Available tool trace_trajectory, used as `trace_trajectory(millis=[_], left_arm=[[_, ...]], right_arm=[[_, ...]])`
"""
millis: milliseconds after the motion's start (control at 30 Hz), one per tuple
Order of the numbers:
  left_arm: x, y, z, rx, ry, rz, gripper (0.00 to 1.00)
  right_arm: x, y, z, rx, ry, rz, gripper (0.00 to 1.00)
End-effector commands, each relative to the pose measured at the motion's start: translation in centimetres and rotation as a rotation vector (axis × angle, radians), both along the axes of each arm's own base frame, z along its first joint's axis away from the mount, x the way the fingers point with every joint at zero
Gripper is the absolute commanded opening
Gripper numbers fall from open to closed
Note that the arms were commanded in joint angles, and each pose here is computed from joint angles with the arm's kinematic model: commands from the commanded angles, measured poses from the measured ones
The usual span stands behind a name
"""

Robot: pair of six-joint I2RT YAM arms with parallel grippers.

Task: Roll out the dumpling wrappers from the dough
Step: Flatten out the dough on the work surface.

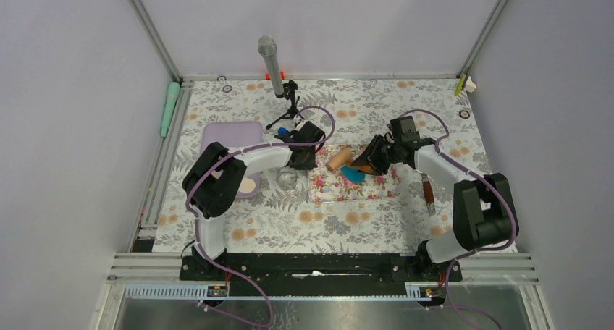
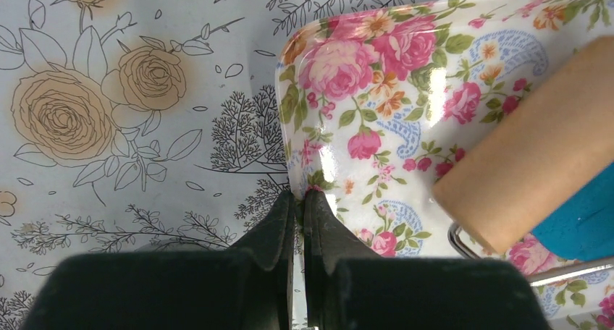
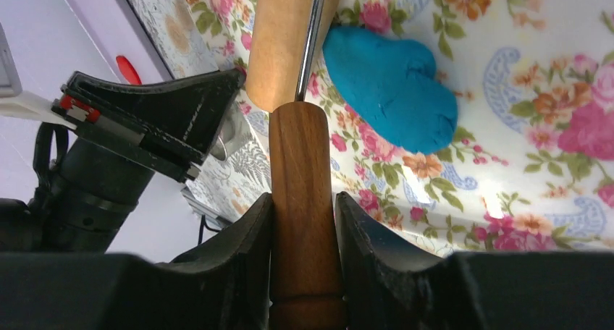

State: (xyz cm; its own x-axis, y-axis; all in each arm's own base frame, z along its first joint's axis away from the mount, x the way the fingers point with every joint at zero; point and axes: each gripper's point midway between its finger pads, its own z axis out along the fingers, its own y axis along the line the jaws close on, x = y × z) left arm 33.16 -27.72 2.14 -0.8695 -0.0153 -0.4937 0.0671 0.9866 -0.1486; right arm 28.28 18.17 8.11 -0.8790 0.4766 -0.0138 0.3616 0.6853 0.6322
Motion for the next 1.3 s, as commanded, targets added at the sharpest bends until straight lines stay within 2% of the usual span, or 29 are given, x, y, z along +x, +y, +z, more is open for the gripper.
trace_trajectory(millis=[0,200,333,500,667,833,1133,1267], left_arm=[[-3.6,1.0,-1.3,0.063,0.108,-0.089,0.0],[-3.7,1.3,-1.7,0.082,0.119,-0.075,0.0],[-3.6,1.3,-1.9,0.088,0.13,-0.068,0.0],[-3.7,1.3,-2.0,0.091,0.134,-0.065,0.0],[-3.8,1.5,-1.9,0.094,0.131,-0.067,0.0],[-3.9,1.6,-2.0,0.09,0.13,-0.062,0.0],[-3.8,1.5,-1.6,0.081,0.118,-0.059,0.0],[-4.0,1.5,-1.9,0.077,0.127,-0.057,0.0]], right_arm=[[-4.5,-6.2,-7.1,-0.352,0.237,-0.101,0.0],[-1.1,-4.2,2.5,-0.278,0.02,-0.057,0.0],[-0.9,-4.9,7.1,-0.298,-0.087,-0.075,0.0],[-3.7,-5.6,4.9,-0.313,-0.013,-0.073,0.0],[-6.5,-4.6,1.2,-0.227,0.092,-0.09,0.0],[-8.0,-5.1,-1.9,-0.243,0.174,-0.12,0.0],[-7.3,-5.7,-4.0,-0.3,0.215,-0.112,0.0],[-4.5,-3.8,0.3,-0.207,0.111,-0.074,0.0]])
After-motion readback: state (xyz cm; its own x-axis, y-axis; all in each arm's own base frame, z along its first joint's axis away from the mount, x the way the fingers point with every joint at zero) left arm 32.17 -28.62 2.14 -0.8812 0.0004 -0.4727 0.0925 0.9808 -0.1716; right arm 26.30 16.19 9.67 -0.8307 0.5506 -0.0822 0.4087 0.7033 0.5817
